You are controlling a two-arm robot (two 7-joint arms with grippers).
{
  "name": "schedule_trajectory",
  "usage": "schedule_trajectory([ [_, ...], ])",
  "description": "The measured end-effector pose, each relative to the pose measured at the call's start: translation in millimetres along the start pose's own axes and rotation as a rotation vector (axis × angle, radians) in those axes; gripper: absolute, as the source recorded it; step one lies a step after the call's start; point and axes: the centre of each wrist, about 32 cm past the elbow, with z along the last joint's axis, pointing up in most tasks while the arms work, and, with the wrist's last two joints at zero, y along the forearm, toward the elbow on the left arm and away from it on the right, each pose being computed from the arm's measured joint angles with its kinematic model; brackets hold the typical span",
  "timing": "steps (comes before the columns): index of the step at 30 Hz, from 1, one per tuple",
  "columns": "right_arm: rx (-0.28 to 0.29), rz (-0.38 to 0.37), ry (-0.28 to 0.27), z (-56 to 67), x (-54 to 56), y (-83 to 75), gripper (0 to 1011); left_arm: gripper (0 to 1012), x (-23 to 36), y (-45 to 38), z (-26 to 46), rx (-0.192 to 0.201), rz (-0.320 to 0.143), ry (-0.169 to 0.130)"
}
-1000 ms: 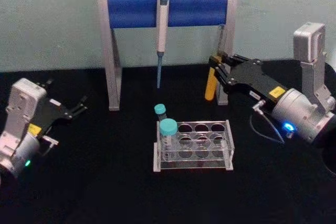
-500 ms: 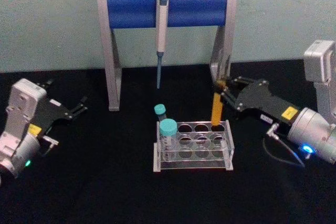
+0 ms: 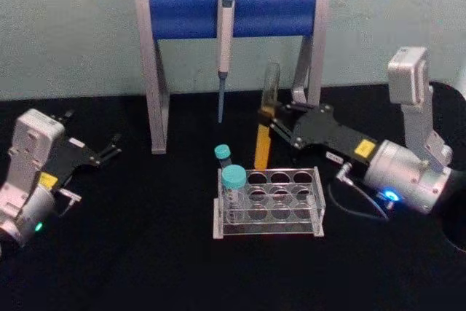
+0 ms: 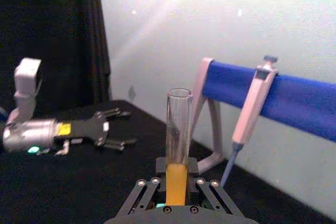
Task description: Pick up the test tube from the test tube rack, shake it, then place it back into the test tube rack.
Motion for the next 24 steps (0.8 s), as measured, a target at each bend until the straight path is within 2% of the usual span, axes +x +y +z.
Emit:
schedule_trajectory([
  [6,0.028,-0.065,-0.002,-3.4,7.1,12.4,221,1002,0.0,0.0,0.0,0.0,0.0,0.0],
  [12,0.028,-0.137,-0.009,-5.0,12.6,14.0,221,1001,0.0,0.0,0.0,0.0,0.0,0.0],
  [24,0.016,-0.162,-0.013,-6.4,14.3,11.1,221,1001,0.0,0.0,0.0,0.0,0.0,0.0],
])
